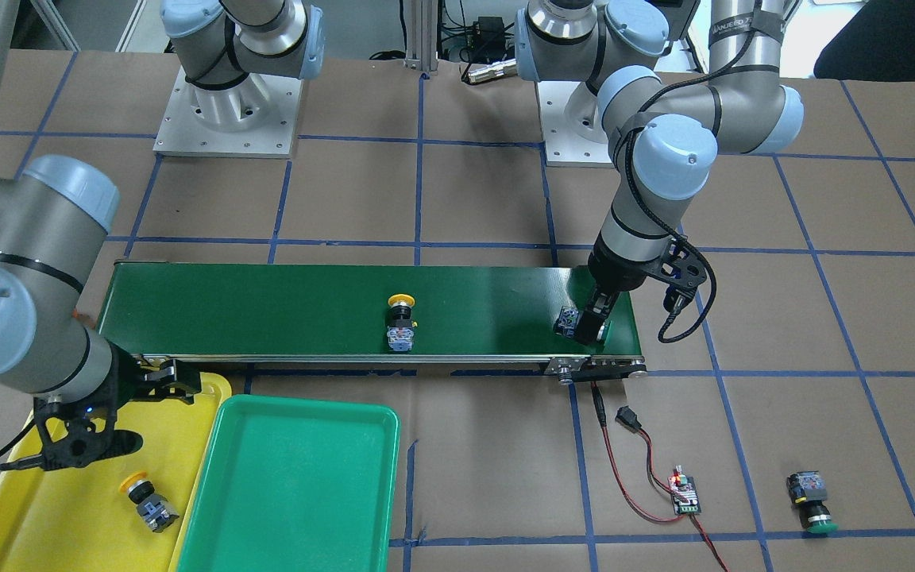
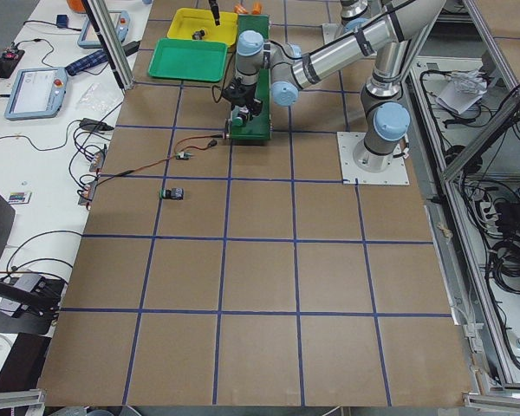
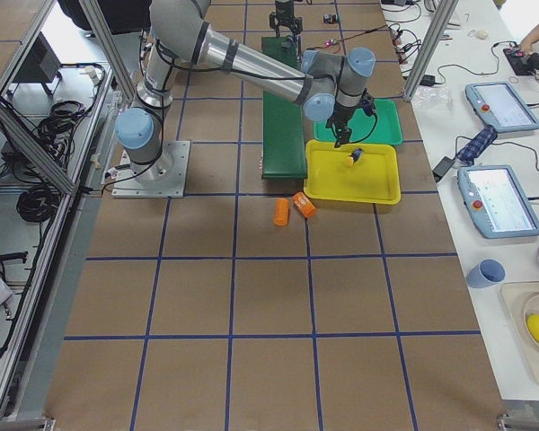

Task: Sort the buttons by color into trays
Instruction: 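Drop yellow button in yellow tray with right while left places green button, then move the right gripper back over the belt while the left withdraws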

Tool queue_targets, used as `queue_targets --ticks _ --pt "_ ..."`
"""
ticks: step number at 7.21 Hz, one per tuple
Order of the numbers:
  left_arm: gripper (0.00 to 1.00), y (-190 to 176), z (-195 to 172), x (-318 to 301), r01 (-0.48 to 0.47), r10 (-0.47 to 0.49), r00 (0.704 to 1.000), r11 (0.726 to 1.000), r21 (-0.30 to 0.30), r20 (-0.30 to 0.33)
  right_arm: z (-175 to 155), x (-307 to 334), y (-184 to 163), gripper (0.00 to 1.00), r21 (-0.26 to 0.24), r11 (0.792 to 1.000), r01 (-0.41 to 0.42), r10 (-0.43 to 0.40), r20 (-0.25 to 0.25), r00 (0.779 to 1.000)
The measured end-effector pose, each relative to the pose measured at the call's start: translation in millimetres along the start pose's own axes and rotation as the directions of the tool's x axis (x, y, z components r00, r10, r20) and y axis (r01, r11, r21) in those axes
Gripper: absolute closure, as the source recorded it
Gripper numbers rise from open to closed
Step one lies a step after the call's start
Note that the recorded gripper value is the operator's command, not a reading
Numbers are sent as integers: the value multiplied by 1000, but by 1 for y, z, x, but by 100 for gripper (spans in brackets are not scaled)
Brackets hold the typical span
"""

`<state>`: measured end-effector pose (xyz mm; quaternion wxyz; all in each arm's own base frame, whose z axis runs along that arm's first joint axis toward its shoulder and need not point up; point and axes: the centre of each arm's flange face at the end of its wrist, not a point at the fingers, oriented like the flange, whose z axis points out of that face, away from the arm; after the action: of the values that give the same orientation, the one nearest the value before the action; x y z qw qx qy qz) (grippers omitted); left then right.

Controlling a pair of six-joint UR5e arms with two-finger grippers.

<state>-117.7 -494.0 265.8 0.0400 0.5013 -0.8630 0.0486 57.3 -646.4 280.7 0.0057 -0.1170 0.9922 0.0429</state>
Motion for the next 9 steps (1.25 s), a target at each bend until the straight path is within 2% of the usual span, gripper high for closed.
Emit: queue_targets --ticks 1,2,4,5,7,8,9 --pt "0 -6 -12 4 -46 46 999 999 16 -15 -3 -27 21 0 -7 1000 -14 14 1 1000" --pt "0 -22 -28 7 -163 164 986 986 28 -13 -6 -60 41 0 -12 1000 -27 27 -2 1000" --pt "0 -87 -60 3 -354 354 935 935 8 30 -2 -111 75 0 -33 997 -76 76 -7 997" --pt "0 -120 -72 2 -449 448 892 894 1 55 2 -127 87 0 -42 994 -101 100 -9 995" --pt "0 -173 -72 -5 -635 633 767 772 -18 102 8 -141 97 0 -48 992 -119 119 -13 993" --pt "0 -200 -64 -12 -690 689 717 723 -36 105 9 -143 98 0 -47 992 -120 119 -14 993" --pt "0 -222 -59 -15 -722 722 685 691 -46 101 8 -143 98 0 -46 992 -118 117 -15 993"
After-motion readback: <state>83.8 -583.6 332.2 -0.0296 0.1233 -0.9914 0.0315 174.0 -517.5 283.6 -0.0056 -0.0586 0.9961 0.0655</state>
